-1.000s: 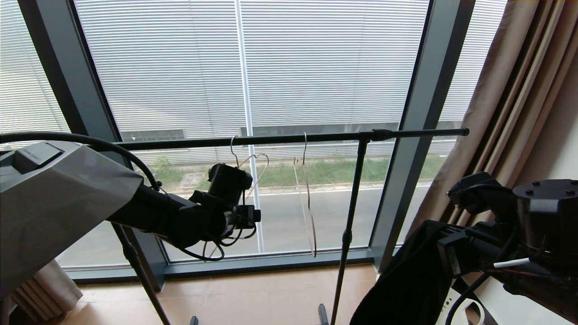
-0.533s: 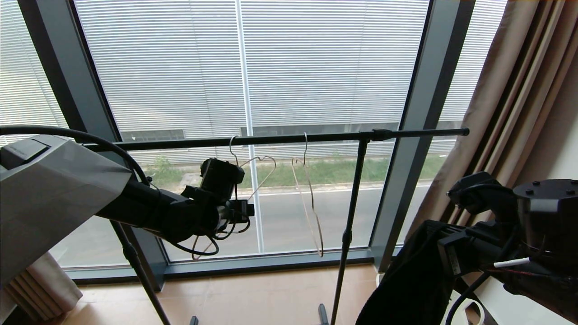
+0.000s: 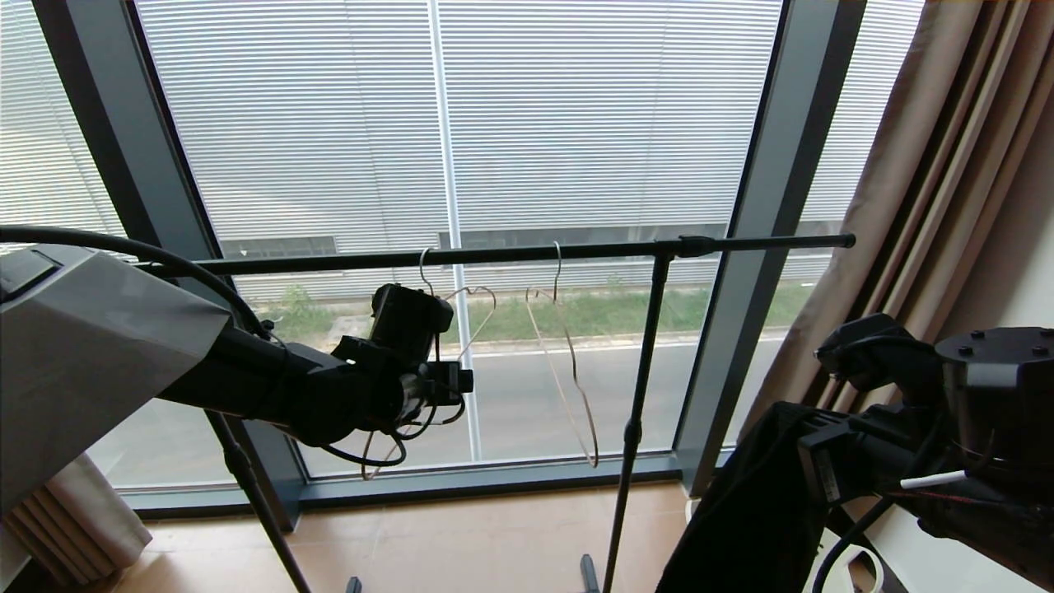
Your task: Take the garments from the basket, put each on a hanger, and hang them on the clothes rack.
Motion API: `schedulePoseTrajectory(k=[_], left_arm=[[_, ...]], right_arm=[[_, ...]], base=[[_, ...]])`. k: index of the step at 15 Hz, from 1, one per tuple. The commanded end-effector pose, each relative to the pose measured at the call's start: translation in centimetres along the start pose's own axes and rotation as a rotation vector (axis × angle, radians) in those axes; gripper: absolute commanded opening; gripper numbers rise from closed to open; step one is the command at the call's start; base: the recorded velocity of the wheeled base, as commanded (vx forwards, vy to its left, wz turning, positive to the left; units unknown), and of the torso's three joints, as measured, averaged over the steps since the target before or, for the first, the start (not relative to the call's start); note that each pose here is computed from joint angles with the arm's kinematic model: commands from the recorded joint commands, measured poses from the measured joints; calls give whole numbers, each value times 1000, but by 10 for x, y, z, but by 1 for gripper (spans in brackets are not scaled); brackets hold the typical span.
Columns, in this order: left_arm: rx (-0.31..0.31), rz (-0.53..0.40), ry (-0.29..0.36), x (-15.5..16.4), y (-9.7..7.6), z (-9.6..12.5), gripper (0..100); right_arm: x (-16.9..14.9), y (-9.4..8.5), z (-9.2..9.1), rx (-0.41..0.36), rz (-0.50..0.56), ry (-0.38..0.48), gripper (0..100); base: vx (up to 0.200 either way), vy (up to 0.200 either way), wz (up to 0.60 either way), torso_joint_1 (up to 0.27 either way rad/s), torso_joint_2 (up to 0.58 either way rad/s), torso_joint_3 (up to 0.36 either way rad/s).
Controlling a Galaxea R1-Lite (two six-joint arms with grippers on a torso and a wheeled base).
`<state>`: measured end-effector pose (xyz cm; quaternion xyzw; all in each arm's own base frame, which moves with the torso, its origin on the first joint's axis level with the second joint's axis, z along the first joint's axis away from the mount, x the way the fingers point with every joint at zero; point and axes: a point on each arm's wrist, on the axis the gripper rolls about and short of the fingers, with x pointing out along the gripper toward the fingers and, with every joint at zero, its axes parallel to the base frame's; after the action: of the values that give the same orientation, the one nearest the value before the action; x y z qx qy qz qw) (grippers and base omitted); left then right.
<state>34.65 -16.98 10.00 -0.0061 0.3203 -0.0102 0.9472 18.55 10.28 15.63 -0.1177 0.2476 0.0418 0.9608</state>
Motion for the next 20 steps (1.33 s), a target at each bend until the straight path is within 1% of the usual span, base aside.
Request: schedulePoseTrajectory(k=[1,4,7,8,15,17,20], left_arm=[[-11,8,-7,0,5,3,100],[-17,24,4,5,10,2,100],[-10,31,26,14,8,-5,100],[-9,30,26,14,8,-5,0],[-22,23,-2,11,7,4,0],[-27,12,-22,2,8,9,0],[-34,-14,-76,-24,9,23,0]], right_arm=[[0,0,0,0,1,-1,0],[0,0,0,0,0,1,0],[0,0,0,0,0,-1,0],[0,0,0,0,1,-1,0],[0,0,0,0,0,1,0],[0,0,0,0,0,1,0],[0,0,0,0,0,-1,0]], base=[[0,0,0,0,0,0],[0,0,0,0,0,0],[0,0,0,0,0,0],[0,0,0,0,0,0],[0,0,0,0,0,0],[0,0,0,0,0,0],[0,0,0,0,0,0]])
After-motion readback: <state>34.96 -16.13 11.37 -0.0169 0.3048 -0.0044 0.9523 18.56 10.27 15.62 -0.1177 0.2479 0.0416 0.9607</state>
